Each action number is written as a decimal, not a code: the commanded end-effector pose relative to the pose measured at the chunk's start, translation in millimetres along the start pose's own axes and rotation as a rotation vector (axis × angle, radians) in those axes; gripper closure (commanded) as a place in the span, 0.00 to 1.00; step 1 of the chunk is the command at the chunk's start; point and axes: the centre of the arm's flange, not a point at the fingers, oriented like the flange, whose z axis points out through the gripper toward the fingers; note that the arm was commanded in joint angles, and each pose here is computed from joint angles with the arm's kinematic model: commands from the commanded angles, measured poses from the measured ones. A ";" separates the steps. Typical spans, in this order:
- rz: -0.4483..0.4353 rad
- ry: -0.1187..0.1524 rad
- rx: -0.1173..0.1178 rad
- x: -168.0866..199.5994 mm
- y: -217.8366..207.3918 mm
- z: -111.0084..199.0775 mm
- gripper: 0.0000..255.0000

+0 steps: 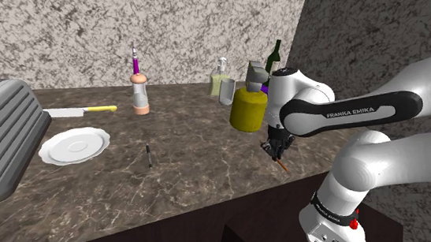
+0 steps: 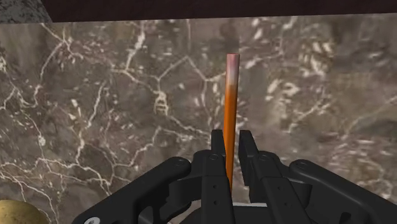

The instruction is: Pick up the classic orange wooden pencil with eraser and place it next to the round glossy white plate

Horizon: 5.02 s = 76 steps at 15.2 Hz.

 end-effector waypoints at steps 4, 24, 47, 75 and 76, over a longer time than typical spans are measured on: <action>0.000 -0.002 -0.001 -0.5 3.8 -14.7 1.00; 0.000 -0.002 -0.001 3.2 -57.0 -101.7 1.00; 0.000 -0.002 -0.001 22.3 -351.8 -171.8 1.00; 0.000 -0.002 -0.001 32.1 -500.1 -130.2 1.00; 0.000 -0.002 -0.001 32.1 -500.1 -130.2 1.00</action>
